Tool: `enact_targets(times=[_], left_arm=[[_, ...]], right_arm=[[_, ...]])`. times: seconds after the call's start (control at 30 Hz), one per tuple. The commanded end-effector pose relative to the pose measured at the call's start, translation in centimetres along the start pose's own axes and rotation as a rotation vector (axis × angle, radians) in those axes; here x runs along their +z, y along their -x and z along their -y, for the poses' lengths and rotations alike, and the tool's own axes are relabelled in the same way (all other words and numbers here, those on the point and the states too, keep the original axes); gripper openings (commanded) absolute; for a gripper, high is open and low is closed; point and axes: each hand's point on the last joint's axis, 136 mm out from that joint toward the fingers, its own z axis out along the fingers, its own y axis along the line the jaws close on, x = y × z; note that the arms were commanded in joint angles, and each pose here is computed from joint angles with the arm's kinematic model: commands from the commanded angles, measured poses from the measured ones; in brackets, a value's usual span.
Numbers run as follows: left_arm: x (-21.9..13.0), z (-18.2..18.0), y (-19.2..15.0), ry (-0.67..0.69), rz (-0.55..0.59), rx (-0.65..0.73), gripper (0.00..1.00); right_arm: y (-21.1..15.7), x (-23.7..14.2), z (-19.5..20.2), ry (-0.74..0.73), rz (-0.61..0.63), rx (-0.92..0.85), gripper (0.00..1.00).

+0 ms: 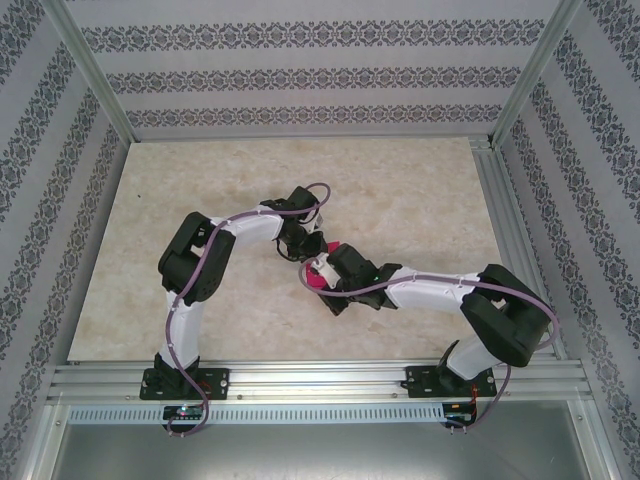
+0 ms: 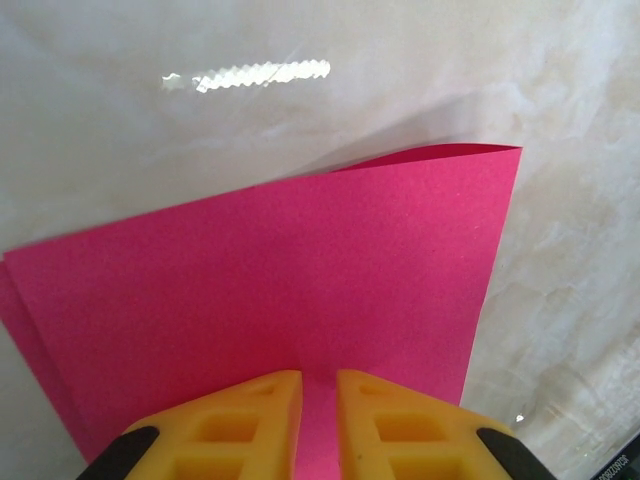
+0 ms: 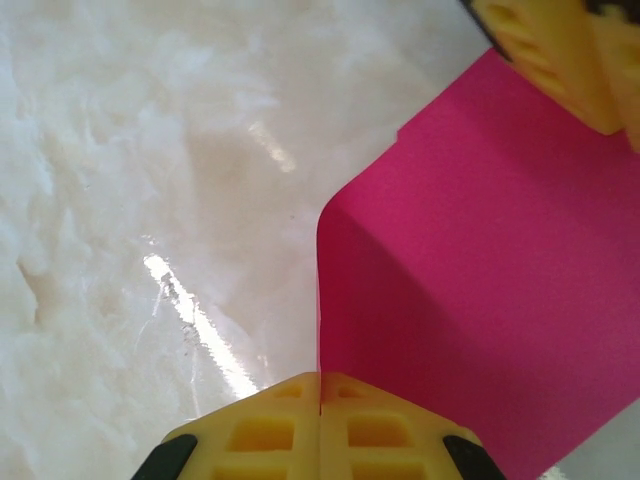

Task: Fold a paper plane with a square sheet of paper (fold left side to right side)
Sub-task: Third fold the triangle at the center of the table.

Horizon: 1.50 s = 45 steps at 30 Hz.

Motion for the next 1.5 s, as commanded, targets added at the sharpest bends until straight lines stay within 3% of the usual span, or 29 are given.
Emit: enact_targets(times=[0.0,0.77,1.47], left_arm=[[1.7,-1.9,-1.1,0.084,-0.041,0.004,0.20],[2.0,-1.9,-1.1,0.093,-0.042,0.010,0.18],[2.1,-1.9,-1.1,0.094,-0.043,0.009,0.17]], right_arm=[[0.8,-0.6,0.2,0.061,0.043,0.066,0.00],[-1.0,0.0,4.1,0.079,-0.010,0.300,0.00],[-1.8,1.0,4.9,0.088,-0.058,0.354,0.00]])
